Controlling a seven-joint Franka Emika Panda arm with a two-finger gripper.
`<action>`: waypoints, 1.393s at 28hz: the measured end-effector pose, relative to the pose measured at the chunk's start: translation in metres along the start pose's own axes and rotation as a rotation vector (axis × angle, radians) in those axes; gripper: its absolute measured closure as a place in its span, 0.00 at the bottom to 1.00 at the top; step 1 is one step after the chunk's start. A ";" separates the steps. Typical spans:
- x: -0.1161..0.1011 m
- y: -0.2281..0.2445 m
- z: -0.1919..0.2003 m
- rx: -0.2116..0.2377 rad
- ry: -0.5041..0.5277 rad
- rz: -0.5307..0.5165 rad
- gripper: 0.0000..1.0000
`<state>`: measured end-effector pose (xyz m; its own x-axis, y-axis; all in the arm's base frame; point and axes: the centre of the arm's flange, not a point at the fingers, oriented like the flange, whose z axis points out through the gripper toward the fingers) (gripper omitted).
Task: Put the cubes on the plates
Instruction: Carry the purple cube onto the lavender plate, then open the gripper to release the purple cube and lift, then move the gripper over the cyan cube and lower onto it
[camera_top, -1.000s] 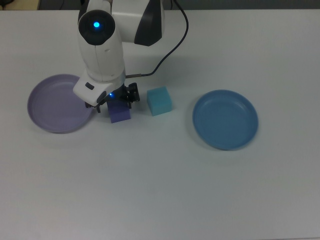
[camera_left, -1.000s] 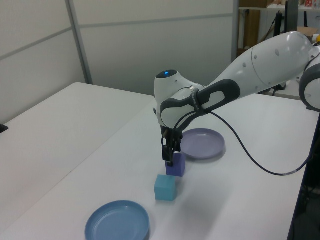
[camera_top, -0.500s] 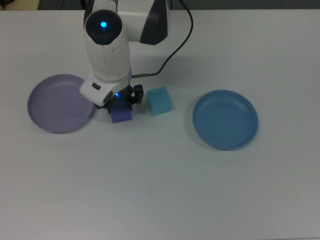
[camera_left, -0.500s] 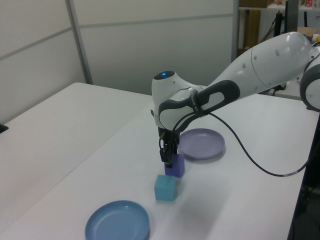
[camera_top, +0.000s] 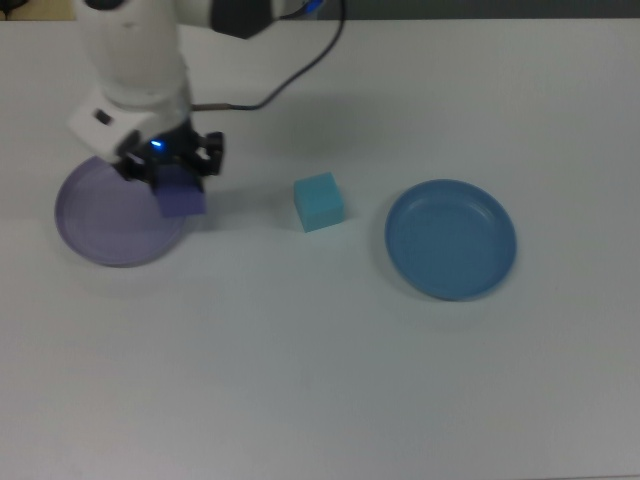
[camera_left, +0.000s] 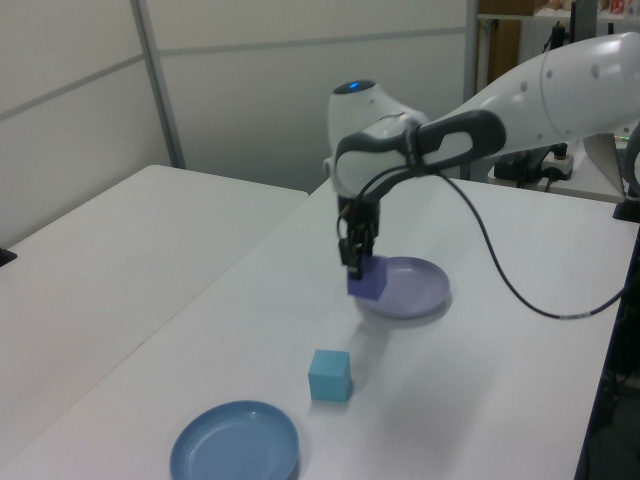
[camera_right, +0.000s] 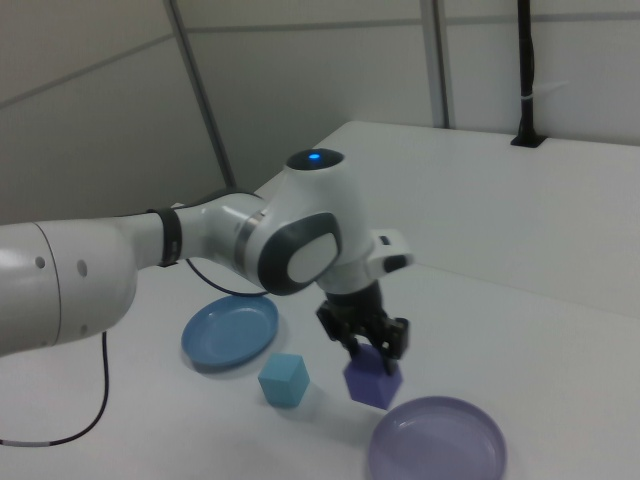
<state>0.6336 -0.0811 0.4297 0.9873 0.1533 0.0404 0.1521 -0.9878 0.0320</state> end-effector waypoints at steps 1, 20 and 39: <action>-0.003 0.010 -0.001 -0.003 0.001 0.002 0.41; -0.008 0.068 0.057 -0.036 0.019 0.036 0.25; 0.011 -0.077 0.012 0.098 -0.028 -0.095 0.00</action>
<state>0.6332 -0.0037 0.4155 0.9689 0.2470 0.0139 0.2474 -0.9669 -0.0631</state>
